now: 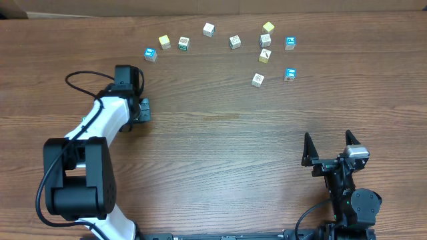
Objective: Form a horizontal line
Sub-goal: 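Lower the '3' block right of the '6' block and release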
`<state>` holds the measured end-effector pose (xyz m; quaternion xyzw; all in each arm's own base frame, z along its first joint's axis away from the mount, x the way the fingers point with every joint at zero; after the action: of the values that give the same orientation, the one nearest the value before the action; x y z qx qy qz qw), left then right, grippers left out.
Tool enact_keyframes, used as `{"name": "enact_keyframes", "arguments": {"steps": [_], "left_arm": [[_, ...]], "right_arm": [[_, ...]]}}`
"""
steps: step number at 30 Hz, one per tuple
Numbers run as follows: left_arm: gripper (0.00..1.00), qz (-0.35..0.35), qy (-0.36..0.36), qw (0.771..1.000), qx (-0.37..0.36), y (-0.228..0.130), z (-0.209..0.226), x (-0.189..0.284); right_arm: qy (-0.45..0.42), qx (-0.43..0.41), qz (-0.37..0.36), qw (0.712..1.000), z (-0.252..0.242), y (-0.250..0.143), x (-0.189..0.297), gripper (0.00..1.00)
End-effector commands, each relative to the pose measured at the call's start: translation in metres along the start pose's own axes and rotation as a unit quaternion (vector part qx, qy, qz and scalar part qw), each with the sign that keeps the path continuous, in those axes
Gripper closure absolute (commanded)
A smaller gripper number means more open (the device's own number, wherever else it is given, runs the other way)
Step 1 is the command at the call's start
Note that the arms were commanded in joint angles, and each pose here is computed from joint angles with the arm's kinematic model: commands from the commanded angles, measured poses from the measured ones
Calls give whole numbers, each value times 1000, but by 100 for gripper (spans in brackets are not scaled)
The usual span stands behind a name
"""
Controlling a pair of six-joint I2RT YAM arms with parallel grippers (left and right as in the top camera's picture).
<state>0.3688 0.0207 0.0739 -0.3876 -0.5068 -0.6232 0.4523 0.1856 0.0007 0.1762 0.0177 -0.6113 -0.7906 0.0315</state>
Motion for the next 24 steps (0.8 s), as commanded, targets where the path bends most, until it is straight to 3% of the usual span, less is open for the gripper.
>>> {"name": "enact_keyframes", "arguments": {"steps": [1, 24], "left_arm": [[95, 8, -10, 1000, -1, -4, 8, -7], [94, 1, -27, 1000, -10, -2, 7, -7]], "right_arm": [[-1, 2, 0, 1000, -1, -2, 0, 0], [-1, 2, 0, 1000, -1, -2, 0, 0]]}}
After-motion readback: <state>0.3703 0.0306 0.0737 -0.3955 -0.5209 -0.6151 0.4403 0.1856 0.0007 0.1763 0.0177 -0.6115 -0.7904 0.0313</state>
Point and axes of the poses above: each gripper's point midway between its finger pads, its own x axis back along the fingers, its own z axis along the line the jaws close on, y = z × x, the point moved 6 cm from there along x, back along the fingers, and after that the axes turned 12 degrees about -x, right-handed, at the moved point
